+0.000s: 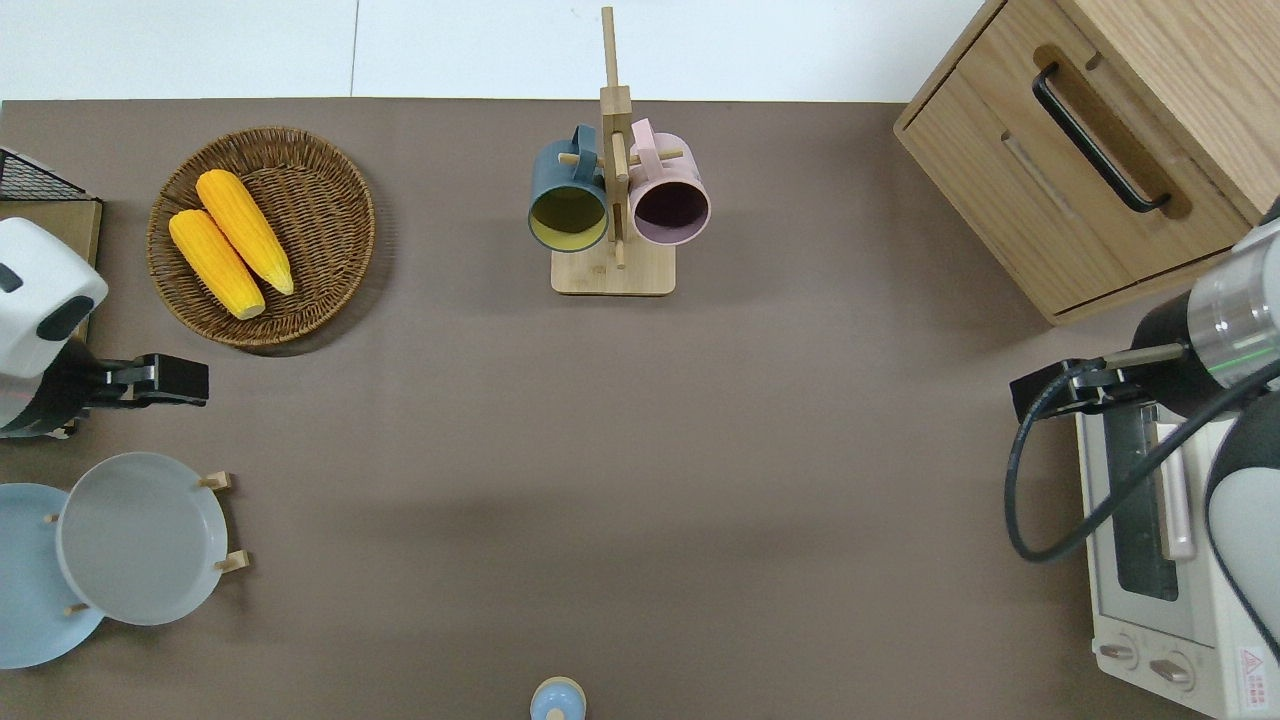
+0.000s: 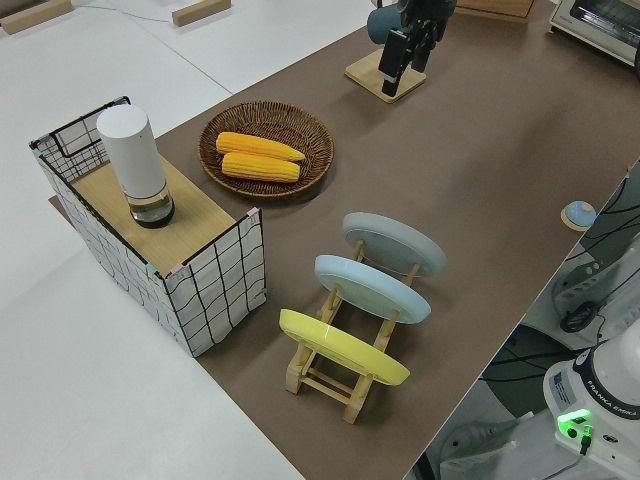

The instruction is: Pick gray plate from low plate rack and place it on table with left arm

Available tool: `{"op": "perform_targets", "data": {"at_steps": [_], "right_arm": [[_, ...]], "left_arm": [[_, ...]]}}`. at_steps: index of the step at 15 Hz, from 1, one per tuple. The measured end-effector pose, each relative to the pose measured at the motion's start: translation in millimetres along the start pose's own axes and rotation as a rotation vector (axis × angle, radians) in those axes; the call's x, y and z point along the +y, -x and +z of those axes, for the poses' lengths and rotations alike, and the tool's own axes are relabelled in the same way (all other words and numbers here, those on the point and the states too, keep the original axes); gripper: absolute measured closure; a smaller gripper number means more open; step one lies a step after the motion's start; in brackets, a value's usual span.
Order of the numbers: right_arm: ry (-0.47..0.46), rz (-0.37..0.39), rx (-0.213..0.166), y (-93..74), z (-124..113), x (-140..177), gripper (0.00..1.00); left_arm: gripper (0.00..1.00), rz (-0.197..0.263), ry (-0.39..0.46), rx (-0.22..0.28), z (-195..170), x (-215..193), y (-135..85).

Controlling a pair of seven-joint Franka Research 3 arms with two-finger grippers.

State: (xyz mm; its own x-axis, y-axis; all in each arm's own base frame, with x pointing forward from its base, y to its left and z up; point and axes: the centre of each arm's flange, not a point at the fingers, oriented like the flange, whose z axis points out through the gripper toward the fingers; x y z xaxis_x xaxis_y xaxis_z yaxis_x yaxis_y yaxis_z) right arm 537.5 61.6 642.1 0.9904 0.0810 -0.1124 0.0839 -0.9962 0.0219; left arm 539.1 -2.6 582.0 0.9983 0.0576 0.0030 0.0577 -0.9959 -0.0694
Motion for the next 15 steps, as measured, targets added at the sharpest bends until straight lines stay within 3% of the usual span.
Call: {"op": "perform_targets", "data": {"at_steps": [4,8,11,15], "right_arm": [[0.000,0.000,0.000,0.0,0,0,0.01],[0.000,0.000,0.000,0.0,0,0,0.01],[0.000,0.000,0.000,0.0,0,0,0.01],[0.000,0.000,0.000,0.0,0,0,0.01]], "left_arm": [[0.00,0.033,-0.010,-0.011,-4,-55,8],[0.01,0.028,0.004,-0.046,6,-111,30],[0.00,0.044,-0.041,-0.099,31,-118,49],[0.01,0.040,-0.036,-0.129,59,-122,57]]}}
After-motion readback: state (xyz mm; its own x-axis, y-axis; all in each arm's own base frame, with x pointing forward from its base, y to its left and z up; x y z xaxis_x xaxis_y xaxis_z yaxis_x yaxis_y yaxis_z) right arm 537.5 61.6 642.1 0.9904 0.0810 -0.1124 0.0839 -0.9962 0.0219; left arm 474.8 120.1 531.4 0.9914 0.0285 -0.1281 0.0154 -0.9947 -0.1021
